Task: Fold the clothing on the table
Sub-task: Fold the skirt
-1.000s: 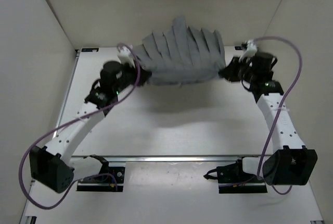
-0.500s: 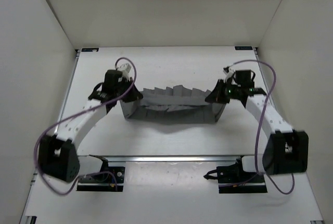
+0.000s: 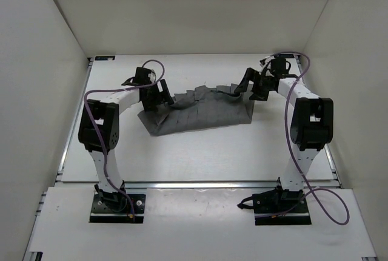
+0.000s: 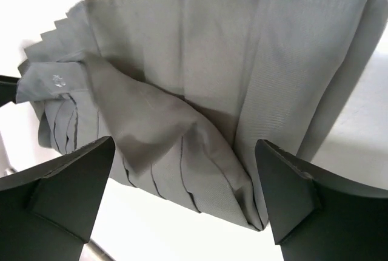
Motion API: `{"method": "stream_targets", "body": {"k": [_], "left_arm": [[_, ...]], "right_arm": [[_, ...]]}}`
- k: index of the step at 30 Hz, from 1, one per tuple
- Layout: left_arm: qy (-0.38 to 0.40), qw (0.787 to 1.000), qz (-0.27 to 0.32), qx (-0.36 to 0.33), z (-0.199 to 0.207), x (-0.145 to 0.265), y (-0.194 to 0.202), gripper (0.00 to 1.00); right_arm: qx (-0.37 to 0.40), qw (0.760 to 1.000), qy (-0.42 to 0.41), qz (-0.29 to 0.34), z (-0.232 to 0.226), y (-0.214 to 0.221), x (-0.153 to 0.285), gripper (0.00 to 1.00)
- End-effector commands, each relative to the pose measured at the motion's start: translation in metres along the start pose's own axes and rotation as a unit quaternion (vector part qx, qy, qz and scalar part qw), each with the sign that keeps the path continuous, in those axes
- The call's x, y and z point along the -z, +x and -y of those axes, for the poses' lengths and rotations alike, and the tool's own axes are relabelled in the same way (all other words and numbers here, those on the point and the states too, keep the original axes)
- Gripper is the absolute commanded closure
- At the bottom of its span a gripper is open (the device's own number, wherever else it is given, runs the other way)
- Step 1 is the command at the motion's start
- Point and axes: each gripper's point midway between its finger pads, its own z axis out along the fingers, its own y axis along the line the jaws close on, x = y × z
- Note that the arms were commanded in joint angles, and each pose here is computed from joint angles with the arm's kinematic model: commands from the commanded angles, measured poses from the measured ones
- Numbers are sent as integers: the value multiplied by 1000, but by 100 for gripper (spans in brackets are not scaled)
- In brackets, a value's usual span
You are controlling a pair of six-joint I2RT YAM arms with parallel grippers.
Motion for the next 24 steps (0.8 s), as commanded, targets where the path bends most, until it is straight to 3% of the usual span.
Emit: {"method": "stream_targets", "body": {"k": [1, 5, 7, 9, 11, 12, 14, 17, 24], "left_arm": [[23, 996, 88, -16, 27, 46, -46, 1], [24, 990, 140, -25, 28, 74, -50, 2], [27, 989, 143, -35, 30, 76, -29, 4], [54, 982, 177, -44, 47, 90, -25, 11], [71, 982, 171, -35, 52, 84, -5, 21], [85, 981, 170, -38, 62, 84, 1, 28], [74, 985, 151, -40, 60, 77, 18, 29], [16, 990, 124, -60, 46, 66, 40, 15], [-67, 991, 106, -49, 3, 58, 54, 10]], "right_arm": [[68, 994, -4, 87, -30, -49, 32, 1], [94, 993, 28, 72, -16, -32, 38, 1], [99, 992, 55, 49, 0, -14, 37, 3], [98, 993, 51, 36, 1, 0, 35, 15], [93, 994, 50, 36, 5, 8, 36, 31], [93, 994, 49, 35, 6, 11, 36, 32], [96, 992, 70, 30, 14, 18, 35, 31], [119, 988, 93, 8, 21, 29, 30, 4], [142, 981, 127, -19, 37, 27, 19, 1]]}}
